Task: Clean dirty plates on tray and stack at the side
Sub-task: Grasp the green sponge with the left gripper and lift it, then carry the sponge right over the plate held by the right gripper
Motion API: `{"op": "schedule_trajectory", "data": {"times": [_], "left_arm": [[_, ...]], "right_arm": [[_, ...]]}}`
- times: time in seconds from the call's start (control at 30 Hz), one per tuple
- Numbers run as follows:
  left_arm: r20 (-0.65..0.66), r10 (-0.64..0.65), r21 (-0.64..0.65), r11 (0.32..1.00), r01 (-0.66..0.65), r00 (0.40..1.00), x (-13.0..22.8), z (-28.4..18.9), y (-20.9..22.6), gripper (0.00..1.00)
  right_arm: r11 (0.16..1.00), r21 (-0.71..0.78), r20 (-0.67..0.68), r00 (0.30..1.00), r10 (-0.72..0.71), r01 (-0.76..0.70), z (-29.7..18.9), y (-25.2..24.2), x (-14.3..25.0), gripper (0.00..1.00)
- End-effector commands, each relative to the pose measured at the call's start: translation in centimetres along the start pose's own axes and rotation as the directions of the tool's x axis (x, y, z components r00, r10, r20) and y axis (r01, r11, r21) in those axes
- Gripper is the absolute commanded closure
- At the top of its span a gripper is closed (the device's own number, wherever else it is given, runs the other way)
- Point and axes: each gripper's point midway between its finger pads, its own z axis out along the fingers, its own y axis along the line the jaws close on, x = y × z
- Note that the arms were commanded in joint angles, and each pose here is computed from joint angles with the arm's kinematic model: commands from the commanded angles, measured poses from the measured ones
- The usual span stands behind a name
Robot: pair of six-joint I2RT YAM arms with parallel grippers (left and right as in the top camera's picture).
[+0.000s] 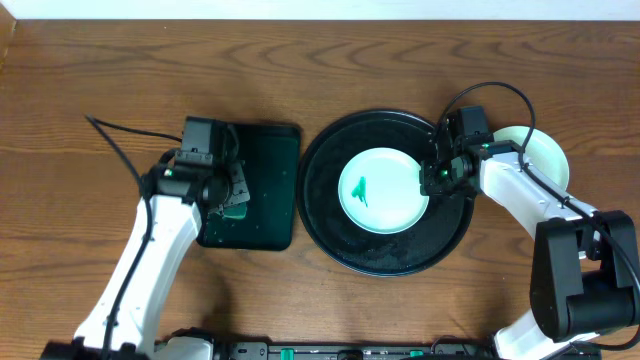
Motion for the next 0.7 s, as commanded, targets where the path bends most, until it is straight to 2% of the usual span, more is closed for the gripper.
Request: {"op": "schedule_trajectory", "data": {"times": [0.0,0.2,0.47,0.67], "left_arm": [[0.028,-0.015,-0.003,1.000,0.015,1.000,-2.7,-1.8,-0.8,0.93],[-0.081,-0.008,-0.050,0.999,0.003,0.997,-3.4,-2.7,-1.0,0.93],[-0.107,-0.011,-0.055,0.998,0.005,0.994,-3.4,-1.9,-1.3,0.93],[-0.112,0.014,-0.046,0.999,-0.020,0.994,-3.0,-1.9,-2.1,0.93]], "right_arm": [[1.000,0.005,-0.015,1.000,-0.001,0.001,0.4,-0.1,0.4,0.99],[1.000,0.005,-0.015,1.000,-0.001,0.001,0.4,-0.1,0.4,0.99],[1.000,0.003,-0.016,1.000,-0.001,0.001,0.4,0.0,0.4,0.99],[0.997,-0.076,-0.035,0.999,-0.001,-0.002,0.4,1.3,0.8,0.99]]}}
